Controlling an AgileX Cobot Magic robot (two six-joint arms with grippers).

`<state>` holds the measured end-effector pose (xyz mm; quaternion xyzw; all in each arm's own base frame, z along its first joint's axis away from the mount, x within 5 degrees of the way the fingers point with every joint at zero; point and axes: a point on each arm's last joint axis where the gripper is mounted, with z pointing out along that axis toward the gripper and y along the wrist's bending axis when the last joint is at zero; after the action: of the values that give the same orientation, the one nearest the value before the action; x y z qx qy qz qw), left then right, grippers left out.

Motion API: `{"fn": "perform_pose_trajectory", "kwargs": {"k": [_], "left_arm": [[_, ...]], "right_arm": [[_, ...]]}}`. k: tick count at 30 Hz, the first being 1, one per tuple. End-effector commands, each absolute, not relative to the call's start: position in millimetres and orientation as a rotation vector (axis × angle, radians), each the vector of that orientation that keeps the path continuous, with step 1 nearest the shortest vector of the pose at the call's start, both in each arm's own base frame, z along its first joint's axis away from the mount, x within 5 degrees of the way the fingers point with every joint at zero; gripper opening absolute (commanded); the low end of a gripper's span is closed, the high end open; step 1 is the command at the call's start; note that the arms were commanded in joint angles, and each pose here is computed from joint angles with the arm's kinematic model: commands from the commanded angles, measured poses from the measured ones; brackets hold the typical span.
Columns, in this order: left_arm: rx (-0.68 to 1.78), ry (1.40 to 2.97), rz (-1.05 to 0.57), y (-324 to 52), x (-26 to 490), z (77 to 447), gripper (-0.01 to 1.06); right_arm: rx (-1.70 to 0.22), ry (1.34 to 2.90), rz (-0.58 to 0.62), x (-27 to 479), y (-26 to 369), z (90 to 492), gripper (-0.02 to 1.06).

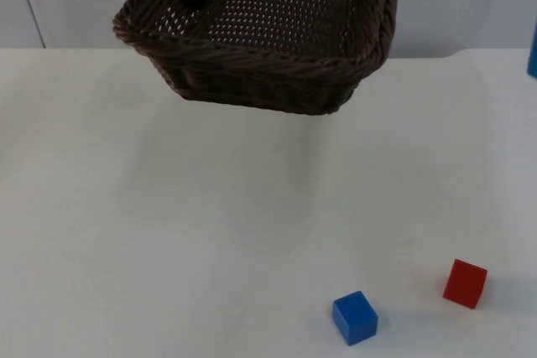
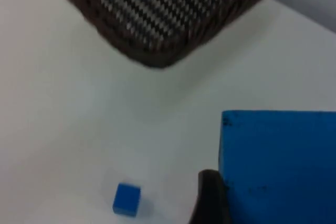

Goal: Pick up the basket with the left hand and place the largest block into the basket with the right hand.

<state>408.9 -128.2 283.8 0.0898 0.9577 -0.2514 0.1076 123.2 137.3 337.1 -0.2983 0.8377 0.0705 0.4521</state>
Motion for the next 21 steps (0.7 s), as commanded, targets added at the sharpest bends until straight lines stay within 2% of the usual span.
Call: {"fn": "perform_pose_trajectory", "kwargs": {"k": [1, 4, 7, 11, 21], "left_arm": [[0.263, 2.803, -0.774, -130.4, 407.1, 289.1, 0.00], [0.263, 2.803, -0.774, -130.4, 407.1, 289.1, 0.00], [0.263, 2.803, -0.774, -130.4, 407.1, 289.1, 0.00], [0.263, 2.803, -0.774, -130.4, 407.1, 289.1, 0.00], [0.263, 2.803, -0.774, -130.4, 407.1, 289.1, 0.00]], "right_arm": [[-0.753, 2.024, 0.174, 128.3, 145.4, 347.4, 0.00], [-0.789, 2.013, 0.144, 136.8, 159.6, 352.2, 0.00], [-0.752, 2.029, 0.095, 163.0, 177.8, 361.5, 0.00], [-0.671, 2.039, 0.071, 193.0, 181.7, 367.7, 0.00], [-0.632, 2.057, 0.146, 261.6, 194.9, 359.1, 0.00]]}}
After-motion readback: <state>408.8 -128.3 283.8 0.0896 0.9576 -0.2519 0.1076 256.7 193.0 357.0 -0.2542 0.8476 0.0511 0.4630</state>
